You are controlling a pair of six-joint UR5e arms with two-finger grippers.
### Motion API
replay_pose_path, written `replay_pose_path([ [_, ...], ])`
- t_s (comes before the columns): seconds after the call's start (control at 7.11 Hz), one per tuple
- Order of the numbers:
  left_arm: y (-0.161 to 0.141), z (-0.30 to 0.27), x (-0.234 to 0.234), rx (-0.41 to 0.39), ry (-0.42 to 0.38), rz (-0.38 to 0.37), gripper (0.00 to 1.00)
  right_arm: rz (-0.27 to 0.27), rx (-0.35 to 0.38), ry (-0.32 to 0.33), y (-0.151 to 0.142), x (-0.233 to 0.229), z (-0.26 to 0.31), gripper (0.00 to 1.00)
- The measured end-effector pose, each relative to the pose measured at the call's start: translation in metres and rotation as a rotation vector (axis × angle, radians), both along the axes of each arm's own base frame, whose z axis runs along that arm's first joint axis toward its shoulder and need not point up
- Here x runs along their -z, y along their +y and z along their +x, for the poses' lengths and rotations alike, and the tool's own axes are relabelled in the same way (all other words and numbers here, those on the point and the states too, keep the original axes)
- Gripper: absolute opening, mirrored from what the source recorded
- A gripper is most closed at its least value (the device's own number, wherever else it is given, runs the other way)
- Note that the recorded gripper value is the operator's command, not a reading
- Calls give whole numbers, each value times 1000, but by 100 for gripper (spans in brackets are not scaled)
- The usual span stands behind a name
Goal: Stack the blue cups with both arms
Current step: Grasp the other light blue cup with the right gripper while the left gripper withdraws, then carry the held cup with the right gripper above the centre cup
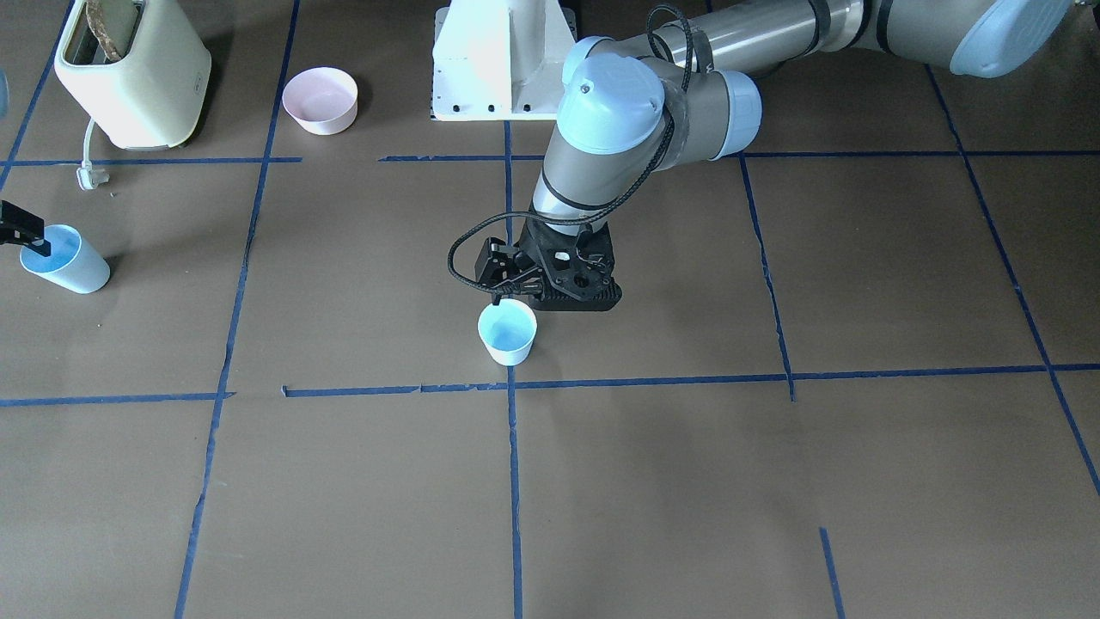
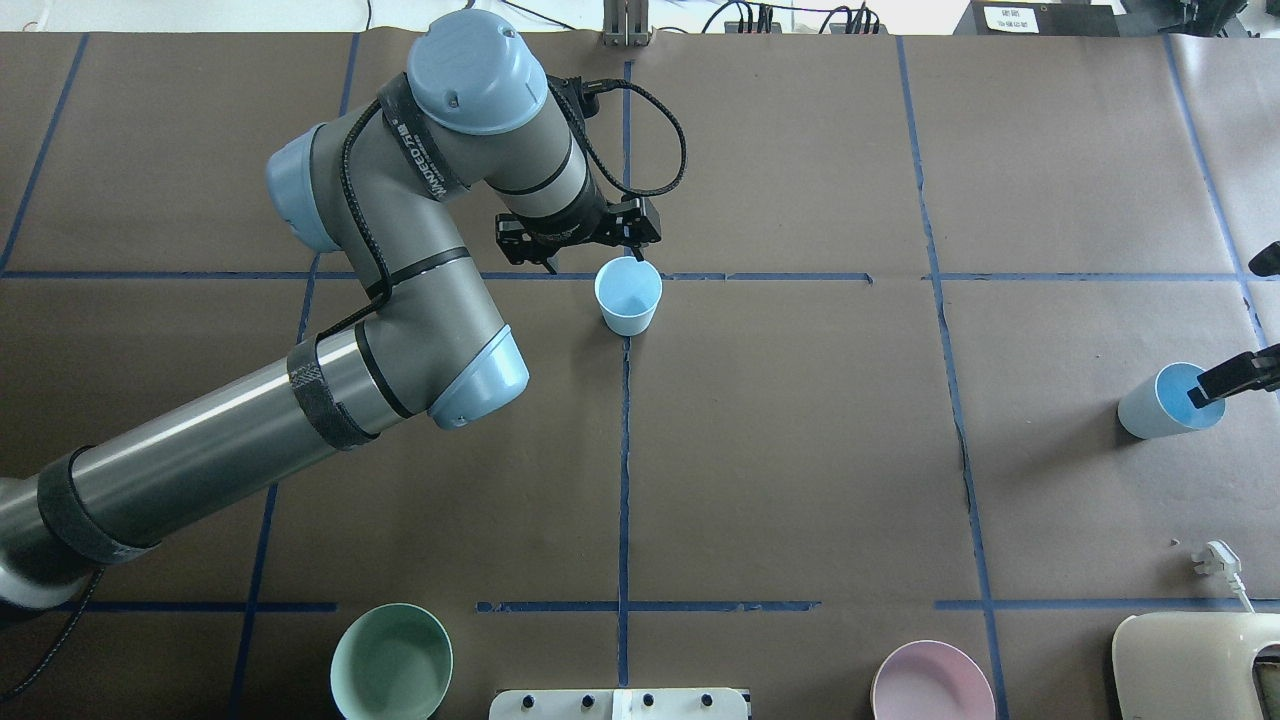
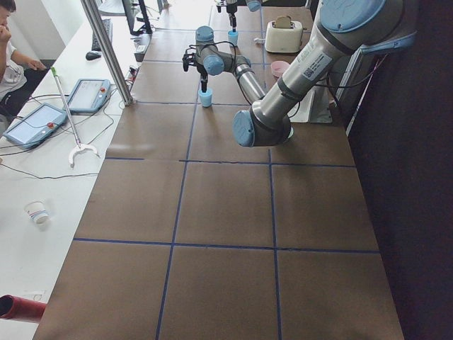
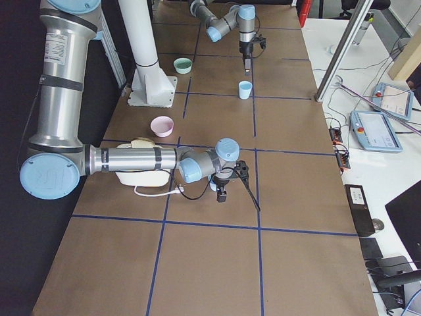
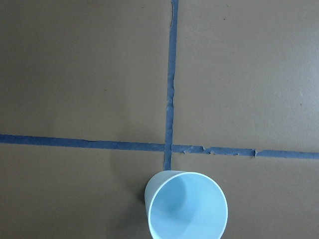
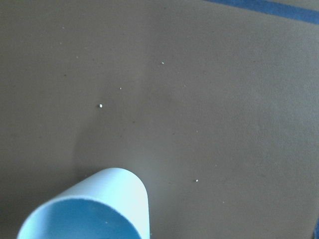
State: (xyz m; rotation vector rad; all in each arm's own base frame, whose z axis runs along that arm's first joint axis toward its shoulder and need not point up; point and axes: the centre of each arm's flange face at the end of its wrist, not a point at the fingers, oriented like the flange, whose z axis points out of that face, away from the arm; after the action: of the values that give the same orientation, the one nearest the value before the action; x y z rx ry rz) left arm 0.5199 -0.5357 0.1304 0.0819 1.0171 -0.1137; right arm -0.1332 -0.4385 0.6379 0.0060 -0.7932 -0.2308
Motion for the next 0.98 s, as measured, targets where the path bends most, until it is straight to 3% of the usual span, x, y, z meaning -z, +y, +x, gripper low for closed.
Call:
replay_pose_path([
  [0.14,1,-1,0,0,2,2,100,-7,3,2,-6,-5,-4,25],
  [0.28,1,-2,-1,0,2,2,100,-13,6,2,-7,-7,-6,4],
  [0.7,3,-6,-2,2,5,5,100,4,23,-27,-6,-3,-13,0],
  [0.98,6,-24,-5,14,20,17,100,62,41,-108,-7,37,-17,0],
])
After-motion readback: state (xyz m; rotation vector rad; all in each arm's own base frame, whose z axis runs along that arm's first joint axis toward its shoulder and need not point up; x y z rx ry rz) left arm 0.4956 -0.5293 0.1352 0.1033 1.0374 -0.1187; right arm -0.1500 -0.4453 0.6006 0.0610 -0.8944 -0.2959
